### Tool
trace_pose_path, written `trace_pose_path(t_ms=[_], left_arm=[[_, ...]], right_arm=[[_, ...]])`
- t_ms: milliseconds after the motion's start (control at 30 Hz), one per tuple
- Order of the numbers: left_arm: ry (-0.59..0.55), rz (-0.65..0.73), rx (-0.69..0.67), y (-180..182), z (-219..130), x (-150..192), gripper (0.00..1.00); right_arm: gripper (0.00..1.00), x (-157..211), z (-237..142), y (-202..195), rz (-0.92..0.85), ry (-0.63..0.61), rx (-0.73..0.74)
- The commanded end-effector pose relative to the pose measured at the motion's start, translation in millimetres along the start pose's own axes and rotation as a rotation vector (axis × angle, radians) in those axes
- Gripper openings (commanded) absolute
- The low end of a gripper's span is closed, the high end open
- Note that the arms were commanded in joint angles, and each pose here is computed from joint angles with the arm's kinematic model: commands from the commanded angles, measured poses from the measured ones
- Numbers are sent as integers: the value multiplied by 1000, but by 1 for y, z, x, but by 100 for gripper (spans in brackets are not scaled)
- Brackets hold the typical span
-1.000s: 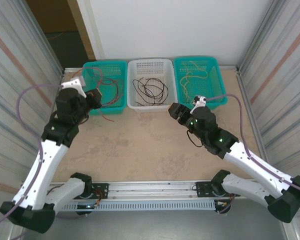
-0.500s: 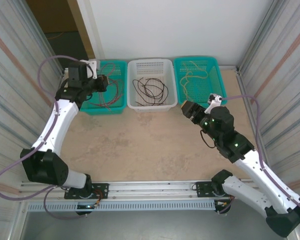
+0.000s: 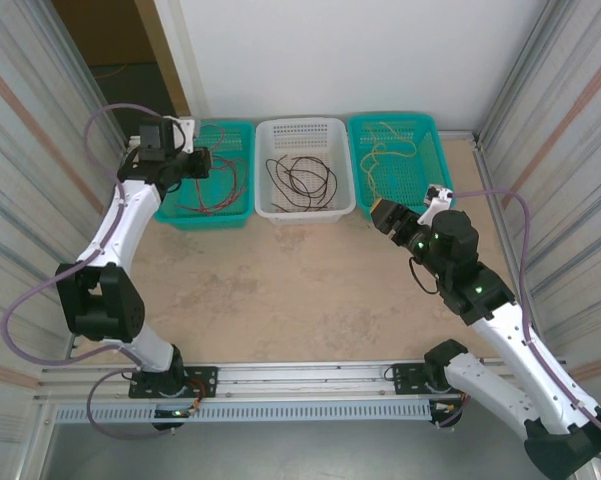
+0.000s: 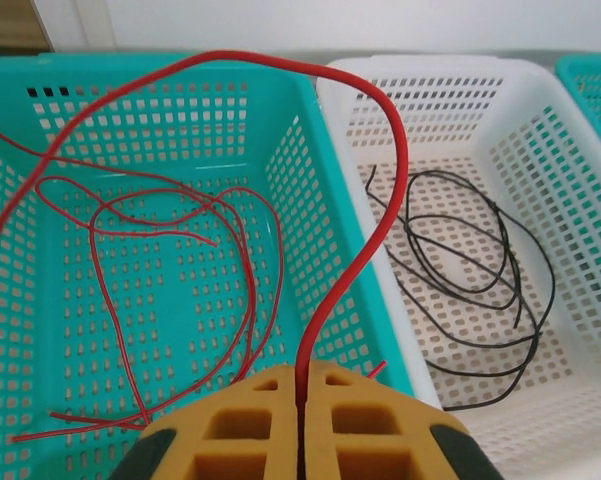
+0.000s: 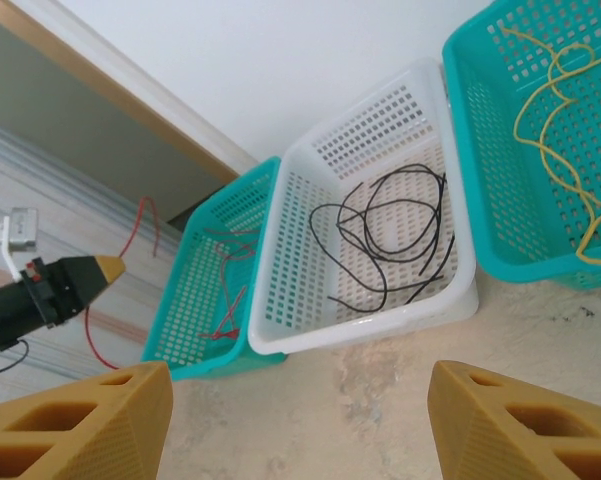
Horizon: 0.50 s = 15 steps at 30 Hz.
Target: Untangle the cables
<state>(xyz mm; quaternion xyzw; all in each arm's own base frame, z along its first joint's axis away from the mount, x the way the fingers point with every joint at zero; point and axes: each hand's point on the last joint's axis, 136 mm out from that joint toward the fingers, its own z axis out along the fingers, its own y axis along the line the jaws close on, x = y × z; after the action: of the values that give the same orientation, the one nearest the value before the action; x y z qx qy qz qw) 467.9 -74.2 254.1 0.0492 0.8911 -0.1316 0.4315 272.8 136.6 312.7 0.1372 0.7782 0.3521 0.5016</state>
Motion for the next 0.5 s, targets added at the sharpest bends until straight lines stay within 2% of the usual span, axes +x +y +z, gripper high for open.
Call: trace_pose_path(t_ms=[0, 67, 133, 300, 367, 467], left_arm=[[-9, 35, -21, 5, 8, -6, 7], [0, 39, -34, 8, 13, -4, 25], [13, 26, -68, 15, 17, -1, 47], [4, -19, -106, 20, 6, 0, 76], [-14, -42, -122, 20, -5, -1, 98], [-69, -76, -119, 15, -30, -5, 99]], right_arm=[[67, -2, 2, 3, -39, 0, -21], [68, -2, 3, 2, -41, 0, -19], [68, -5, 4, 3, -41, -1, -24], [68, -14, 0, 11, -58, -21, -46], [69, -18, -3, 14, -62, -35, -51], [71, -30, -12, 16, -80, -81, -34]])
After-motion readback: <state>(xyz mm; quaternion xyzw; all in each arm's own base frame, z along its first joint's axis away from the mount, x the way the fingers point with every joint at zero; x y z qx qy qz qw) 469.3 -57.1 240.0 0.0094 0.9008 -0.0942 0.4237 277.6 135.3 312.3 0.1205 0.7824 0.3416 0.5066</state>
